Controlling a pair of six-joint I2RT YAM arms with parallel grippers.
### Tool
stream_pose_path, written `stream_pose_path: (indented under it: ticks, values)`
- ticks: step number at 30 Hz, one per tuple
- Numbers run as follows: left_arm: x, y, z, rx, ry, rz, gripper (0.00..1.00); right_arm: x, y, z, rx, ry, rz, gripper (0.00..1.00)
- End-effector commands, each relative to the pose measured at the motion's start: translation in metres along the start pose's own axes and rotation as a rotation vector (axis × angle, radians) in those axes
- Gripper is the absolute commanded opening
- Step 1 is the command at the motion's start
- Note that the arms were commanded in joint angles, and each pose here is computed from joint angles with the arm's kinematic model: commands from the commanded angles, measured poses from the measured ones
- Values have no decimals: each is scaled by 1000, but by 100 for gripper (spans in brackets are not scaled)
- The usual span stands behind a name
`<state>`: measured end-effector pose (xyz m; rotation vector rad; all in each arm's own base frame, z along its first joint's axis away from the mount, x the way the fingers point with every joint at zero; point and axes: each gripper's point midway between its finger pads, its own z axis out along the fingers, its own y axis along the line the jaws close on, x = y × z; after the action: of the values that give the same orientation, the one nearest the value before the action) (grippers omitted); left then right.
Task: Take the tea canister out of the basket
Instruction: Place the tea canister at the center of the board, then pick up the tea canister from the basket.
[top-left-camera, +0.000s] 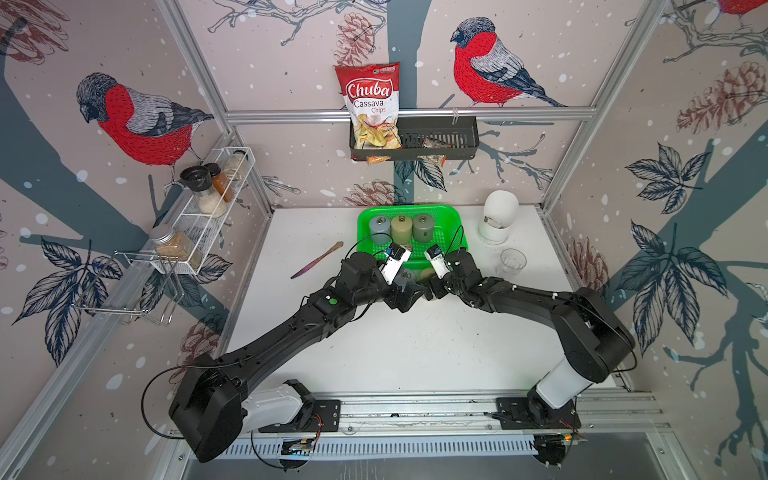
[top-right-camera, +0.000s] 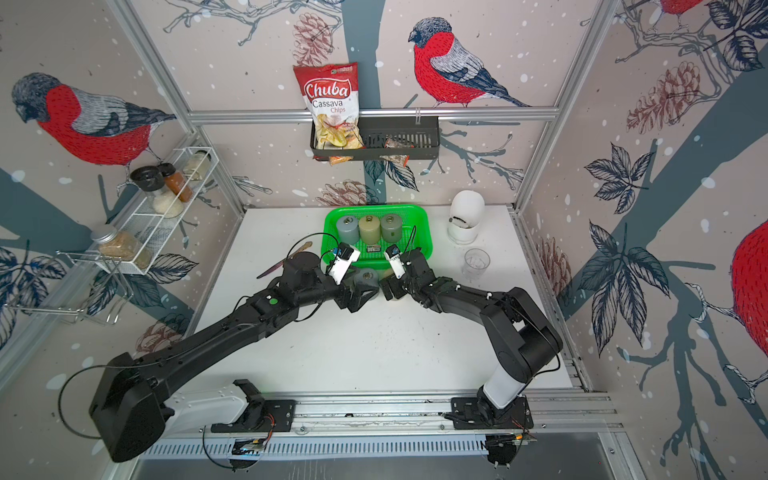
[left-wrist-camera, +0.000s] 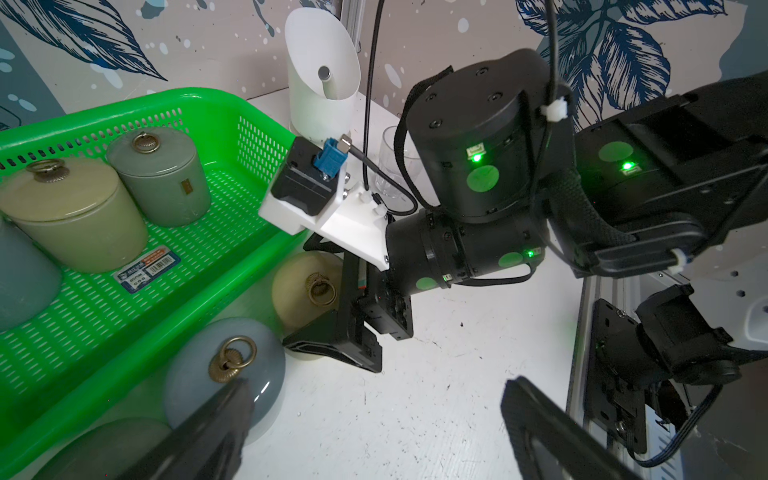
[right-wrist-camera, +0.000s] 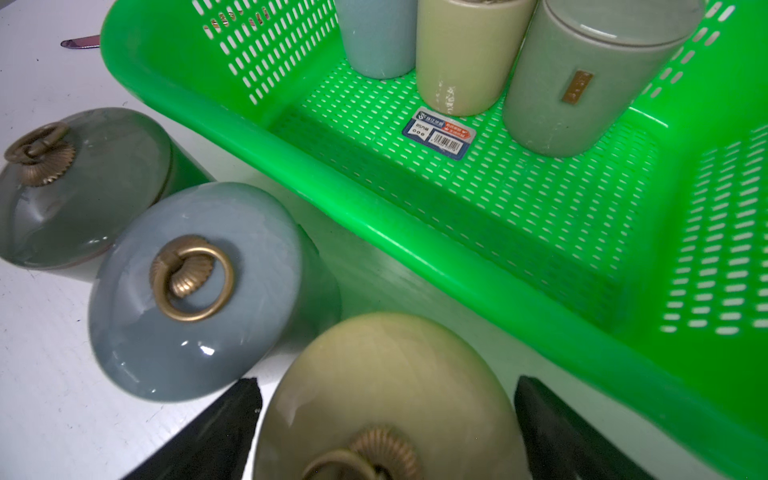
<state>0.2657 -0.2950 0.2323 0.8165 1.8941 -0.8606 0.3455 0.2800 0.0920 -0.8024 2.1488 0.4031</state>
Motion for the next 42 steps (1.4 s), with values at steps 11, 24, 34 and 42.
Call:
stream_pose_path:
  ticks: [11, 24, 34, 42]
  values:
    - [-42, 48, -32, -250, -187, -123, 97, -40, -3, -39, 3, -115, -5, 100]
    - [-43, 68, -41, -295, -226, -186, 97, -129, -50, -24, 35, -169, 26, 98]
    - [-45, 63, -51, -295, -231, -145, 97, -129, -84, 48, -27, -83, -123, 100]
    - [-43, 63, -54, -306, -225, -131, 97, -115, -117, 91, -4, -14, -133, 100]
